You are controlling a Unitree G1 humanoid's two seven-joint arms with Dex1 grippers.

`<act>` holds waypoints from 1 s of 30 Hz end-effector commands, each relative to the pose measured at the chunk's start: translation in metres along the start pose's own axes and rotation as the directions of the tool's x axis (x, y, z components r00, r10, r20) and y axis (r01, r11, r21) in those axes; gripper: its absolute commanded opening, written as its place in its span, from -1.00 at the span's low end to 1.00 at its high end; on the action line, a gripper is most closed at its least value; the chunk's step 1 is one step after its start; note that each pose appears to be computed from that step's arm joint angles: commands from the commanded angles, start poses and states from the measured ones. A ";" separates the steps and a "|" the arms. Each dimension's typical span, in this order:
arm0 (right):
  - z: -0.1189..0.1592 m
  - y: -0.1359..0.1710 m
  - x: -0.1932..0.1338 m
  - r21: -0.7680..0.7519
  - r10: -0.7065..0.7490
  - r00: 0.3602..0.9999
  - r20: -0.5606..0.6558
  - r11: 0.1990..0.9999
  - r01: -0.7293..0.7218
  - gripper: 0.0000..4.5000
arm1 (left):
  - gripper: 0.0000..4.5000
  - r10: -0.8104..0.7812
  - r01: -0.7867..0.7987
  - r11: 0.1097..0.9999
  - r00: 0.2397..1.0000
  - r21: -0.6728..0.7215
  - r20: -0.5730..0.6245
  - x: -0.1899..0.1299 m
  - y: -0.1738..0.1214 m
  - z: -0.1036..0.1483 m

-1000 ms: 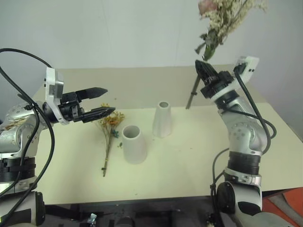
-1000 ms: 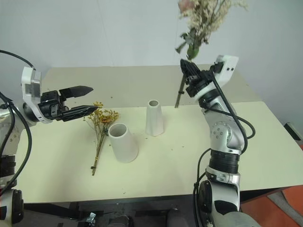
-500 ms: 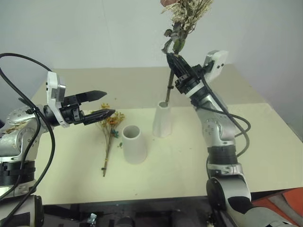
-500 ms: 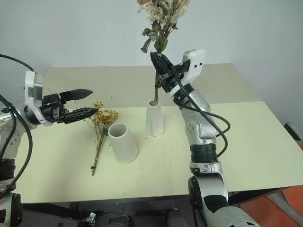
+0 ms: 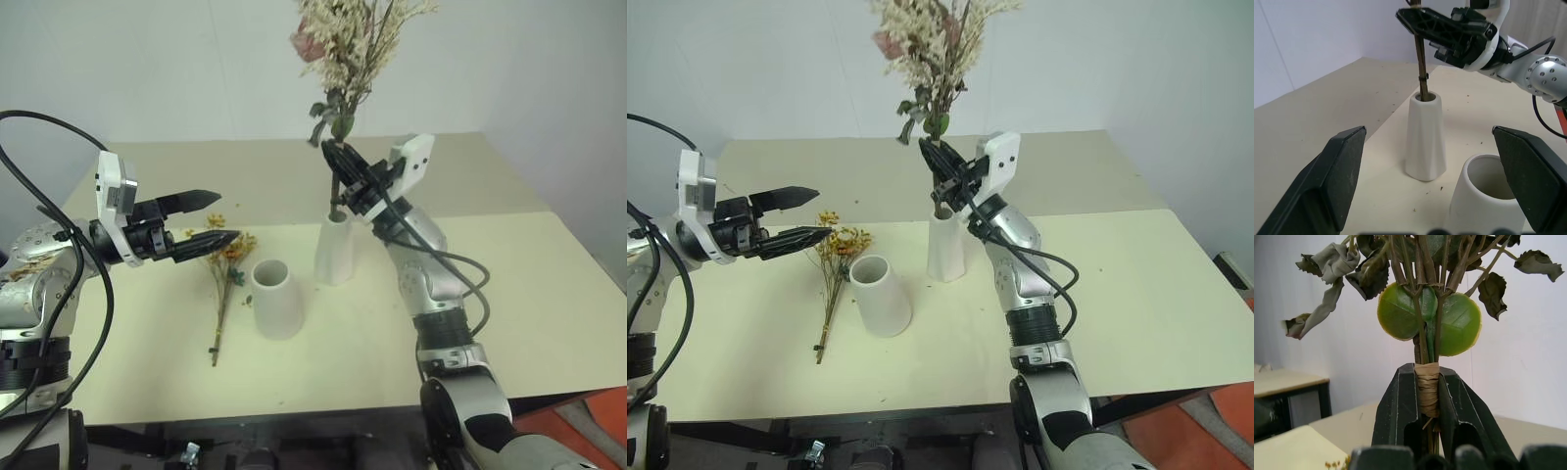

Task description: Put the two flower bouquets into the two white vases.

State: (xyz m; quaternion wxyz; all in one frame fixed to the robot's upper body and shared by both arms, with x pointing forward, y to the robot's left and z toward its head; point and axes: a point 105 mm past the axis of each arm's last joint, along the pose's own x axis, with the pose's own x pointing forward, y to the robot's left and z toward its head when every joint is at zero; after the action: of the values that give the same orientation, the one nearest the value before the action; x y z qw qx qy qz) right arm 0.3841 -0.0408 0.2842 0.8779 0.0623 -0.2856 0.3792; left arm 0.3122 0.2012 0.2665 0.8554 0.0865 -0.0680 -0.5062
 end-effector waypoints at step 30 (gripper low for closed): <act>0.000 -0.002 -0.041 -0.128 -0.067 0.997 0.025 0.989 0.070 0.99 | 1.00 0.002 -0.003 0.998 1.000 0.055 0.018 -0.005 0.003 0.016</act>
State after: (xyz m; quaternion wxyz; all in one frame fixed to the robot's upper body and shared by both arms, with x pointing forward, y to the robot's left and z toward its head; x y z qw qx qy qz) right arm 0.3715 -0.0683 0.2499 0.8993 0.0192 -0.2940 0.3233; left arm 0.3114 0.2025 0.2677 0.8528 0.0888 -0.0662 -0.5104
